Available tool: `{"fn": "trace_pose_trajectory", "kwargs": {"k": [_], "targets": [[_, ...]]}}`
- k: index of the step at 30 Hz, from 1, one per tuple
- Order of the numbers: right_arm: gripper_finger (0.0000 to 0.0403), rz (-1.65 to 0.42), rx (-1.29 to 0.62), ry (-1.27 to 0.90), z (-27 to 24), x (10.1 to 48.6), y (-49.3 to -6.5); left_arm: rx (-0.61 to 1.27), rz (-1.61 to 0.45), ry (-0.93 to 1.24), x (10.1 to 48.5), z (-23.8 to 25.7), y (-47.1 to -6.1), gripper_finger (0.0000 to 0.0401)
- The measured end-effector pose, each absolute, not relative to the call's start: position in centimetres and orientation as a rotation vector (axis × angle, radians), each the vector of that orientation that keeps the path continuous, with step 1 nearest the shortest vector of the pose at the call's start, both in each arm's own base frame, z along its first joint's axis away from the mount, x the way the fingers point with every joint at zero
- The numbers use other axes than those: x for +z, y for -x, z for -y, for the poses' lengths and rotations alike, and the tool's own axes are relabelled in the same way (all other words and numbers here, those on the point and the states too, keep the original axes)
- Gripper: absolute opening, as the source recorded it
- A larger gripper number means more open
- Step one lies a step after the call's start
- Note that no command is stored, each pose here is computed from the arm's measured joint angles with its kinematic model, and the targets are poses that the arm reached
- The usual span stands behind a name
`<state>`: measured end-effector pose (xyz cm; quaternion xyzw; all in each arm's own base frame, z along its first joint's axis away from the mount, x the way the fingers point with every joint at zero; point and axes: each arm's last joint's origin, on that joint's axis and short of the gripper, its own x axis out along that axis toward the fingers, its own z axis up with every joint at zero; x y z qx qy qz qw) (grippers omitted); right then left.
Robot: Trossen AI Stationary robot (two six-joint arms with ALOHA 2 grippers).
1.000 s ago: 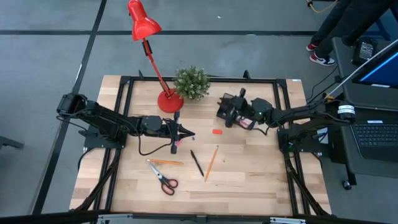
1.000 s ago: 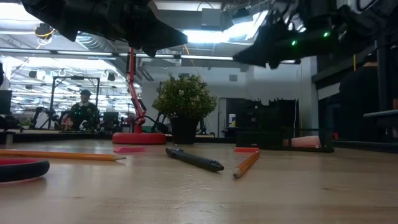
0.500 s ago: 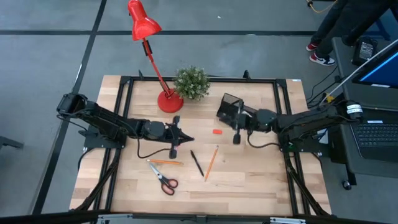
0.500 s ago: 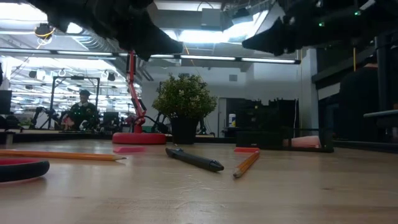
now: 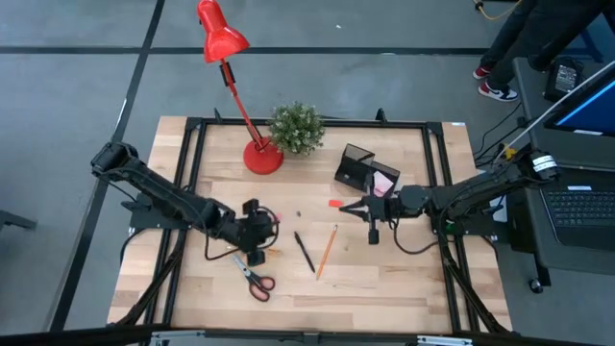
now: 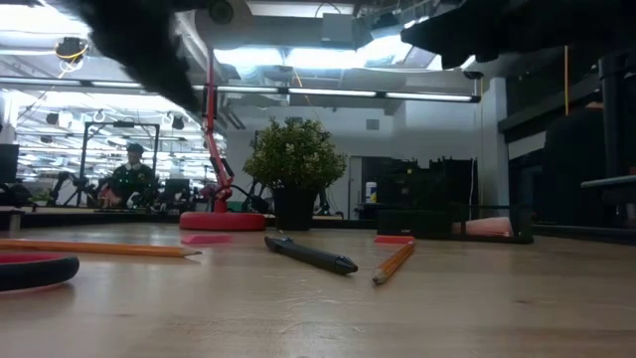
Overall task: Pick and place office supplies into organizer
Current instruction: Put the left orange pencil into the black desk organizer
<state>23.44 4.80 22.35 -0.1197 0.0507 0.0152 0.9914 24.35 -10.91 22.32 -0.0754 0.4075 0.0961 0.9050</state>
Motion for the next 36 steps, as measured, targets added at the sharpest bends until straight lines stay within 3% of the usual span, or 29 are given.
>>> {"fn": "trace_pose_trajectory", "kwargs": {"k": [16, 21, 28, 36], "targets": [[0.0004, -0.131, 0.070, 0.226, -6.0, 21.1, -24.1, 0.272, -1.266, 0.209, 20.8, 16.9, -25.0, 0.0003], [0.0004, -0.108, 0.067, 0.243, -5.9, 21.3, -24.1, 0.237, -1.320, 0.137, 20.0, 17.4, -25.0, 0.0008], [0.0005, -0.111, 0.060, 0.243, -5.7, 21.3, -24.2, 0.350, -1.393, 0.069, 19.8, 15.6, -24.8, 0.0035], [0.0005, -0.112, 0.060, 0.244, -5.7, 21.3, -24.2, 0.315, -1.458, 0.082, 18.8, 15.2, -24.4, 0.0083]]}}
